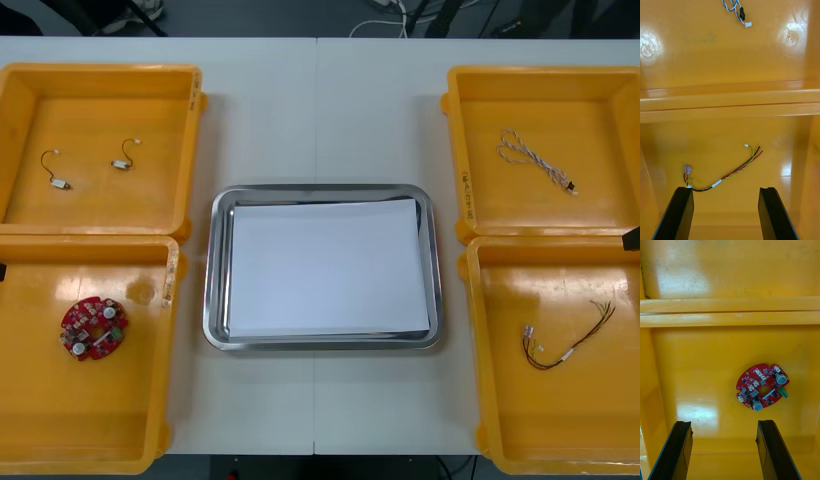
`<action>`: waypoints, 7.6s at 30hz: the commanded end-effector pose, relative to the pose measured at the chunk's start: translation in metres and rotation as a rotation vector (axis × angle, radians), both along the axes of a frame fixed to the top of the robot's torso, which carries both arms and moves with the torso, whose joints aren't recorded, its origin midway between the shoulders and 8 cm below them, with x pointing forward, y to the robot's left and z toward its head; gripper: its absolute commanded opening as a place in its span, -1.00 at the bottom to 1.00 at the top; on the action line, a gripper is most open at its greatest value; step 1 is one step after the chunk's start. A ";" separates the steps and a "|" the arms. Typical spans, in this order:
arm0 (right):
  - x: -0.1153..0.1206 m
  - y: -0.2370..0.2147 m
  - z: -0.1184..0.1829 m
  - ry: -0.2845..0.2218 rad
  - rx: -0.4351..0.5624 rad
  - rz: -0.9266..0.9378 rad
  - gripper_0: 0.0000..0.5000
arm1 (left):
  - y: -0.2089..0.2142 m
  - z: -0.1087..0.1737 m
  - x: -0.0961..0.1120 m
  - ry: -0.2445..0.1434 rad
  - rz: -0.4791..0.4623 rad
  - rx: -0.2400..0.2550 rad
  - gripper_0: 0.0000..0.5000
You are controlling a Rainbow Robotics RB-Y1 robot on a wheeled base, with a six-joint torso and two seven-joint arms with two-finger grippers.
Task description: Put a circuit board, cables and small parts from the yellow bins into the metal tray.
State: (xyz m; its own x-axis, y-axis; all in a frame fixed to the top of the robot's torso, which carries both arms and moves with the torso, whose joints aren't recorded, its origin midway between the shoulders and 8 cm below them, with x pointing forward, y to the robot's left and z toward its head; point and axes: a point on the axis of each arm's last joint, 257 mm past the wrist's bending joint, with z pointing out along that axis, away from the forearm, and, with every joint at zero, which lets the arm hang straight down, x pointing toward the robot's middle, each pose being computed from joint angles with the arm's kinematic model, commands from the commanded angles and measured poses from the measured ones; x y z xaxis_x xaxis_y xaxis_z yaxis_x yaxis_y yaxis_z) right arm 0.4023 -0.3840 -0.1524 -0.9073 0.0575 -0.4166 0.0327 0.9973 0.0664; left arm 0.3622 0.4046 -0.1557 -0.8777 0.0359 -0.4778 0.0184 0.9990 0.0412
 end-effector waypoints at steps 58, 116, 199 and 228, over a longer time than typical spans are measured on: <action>0.002 -0.026 0.005 -0.093 -0.081 -0.074 1.00 | -0.056 -0.011 -0.001 0.021 0.299 -0.205 1.00; -0.073 0.014 -0.133 0.066 0.266 -0.652 1.00 | -0.091 -0.114 -0.001 0.110 0.550 -0.355 1.00; -0.037 0.031 -0.172 0.109 0.417 -0.890 -1.00 | -0.085 -0.157 0.000 0.103 0.503 -0.276 -1.00; -0.036 -0.019 -0.071 0.079 0.250 -0.779 -1.00 | -0.069 -0.036 0.008 0.013 0.349 -0.193 -1.00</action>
